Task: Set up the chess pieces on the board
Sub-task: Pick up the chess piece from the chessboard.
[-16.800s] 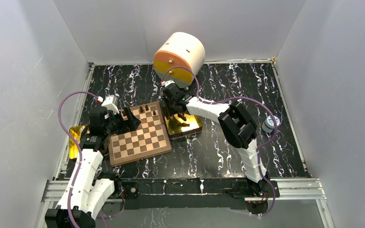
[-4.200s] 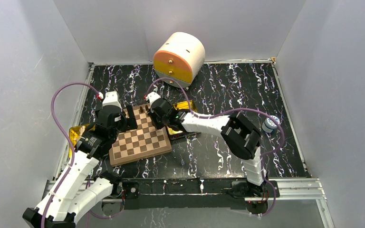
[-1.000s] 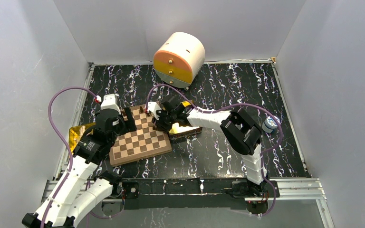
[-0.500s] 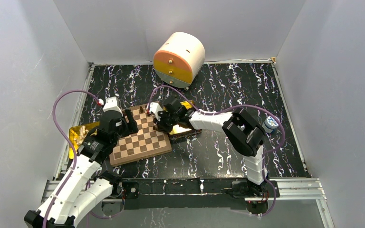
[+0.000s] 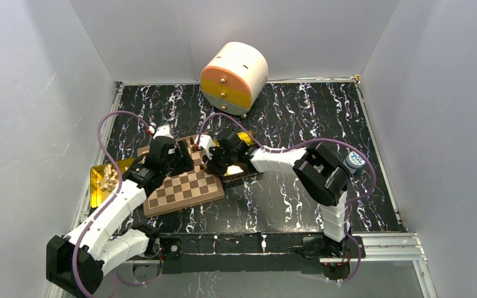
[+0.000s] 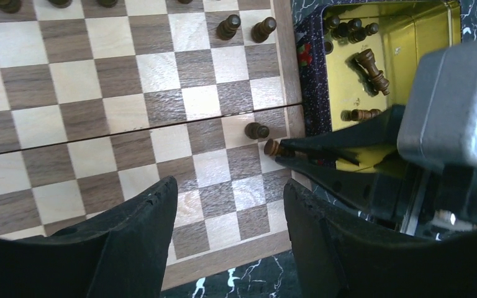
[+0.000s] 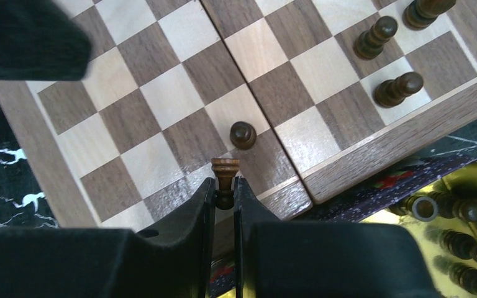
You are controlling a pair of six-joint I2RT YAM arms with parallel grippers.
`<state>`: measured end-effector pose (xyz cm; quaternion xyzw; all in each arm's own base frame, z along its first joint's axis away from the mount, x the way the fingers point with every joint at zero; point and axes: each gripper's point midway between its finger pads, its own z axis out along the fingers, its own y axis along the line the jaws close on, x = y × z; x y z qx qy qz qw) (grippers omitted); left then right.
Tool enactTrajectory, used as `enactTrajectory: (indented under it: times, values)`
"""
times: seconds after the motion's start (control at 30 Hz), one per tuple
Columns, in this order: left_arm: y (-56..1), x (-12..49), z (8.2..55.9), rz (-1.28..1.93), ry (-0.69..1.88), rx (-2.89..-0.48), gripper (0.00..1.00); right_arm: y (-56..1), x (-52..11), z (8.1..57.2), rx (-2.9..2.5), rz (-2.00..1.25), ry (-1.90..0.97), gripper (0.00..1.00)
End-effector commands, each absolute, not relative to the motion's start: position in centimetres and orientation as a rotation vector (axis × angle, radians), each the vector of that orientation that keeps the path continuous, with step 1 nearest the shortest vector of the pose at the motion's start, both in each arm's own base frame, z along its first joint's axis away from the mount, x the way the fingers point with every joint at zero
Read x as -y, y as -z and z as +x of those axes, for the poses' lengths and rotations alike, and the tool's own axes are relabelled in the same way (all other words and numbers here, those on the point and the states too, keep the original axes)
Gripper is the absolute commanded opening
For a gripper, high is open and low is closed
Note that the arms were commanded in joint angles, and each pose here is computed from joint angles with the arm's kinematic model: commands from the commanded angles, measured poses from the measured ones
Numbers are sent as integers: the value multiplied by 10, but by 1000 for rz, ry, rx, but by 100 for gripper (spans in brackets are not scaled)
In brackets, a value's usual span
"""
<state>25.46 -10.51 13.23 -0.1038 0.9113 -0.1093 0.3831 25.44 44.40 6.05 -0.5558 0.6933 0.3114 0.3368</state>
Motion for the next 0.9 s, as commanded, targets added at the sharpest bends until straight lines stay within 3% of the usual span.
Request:
enactTrajectory:
  times: [0.0, 0.67, 0.87]
  values:
    - [-137, 117, 269, -290, 352, -2285, 60, -108, -449, 256, -1707, -1363, -848, 2]
    - [-113, 135, 287, -235, 362, -2363, 55, -158, -398, 260, -1850, -978, -782, 3]
    - [-96, 140, 296, -193, 310, -2430, 50, -168, -371, 258, -1885, -870, -722, 3]
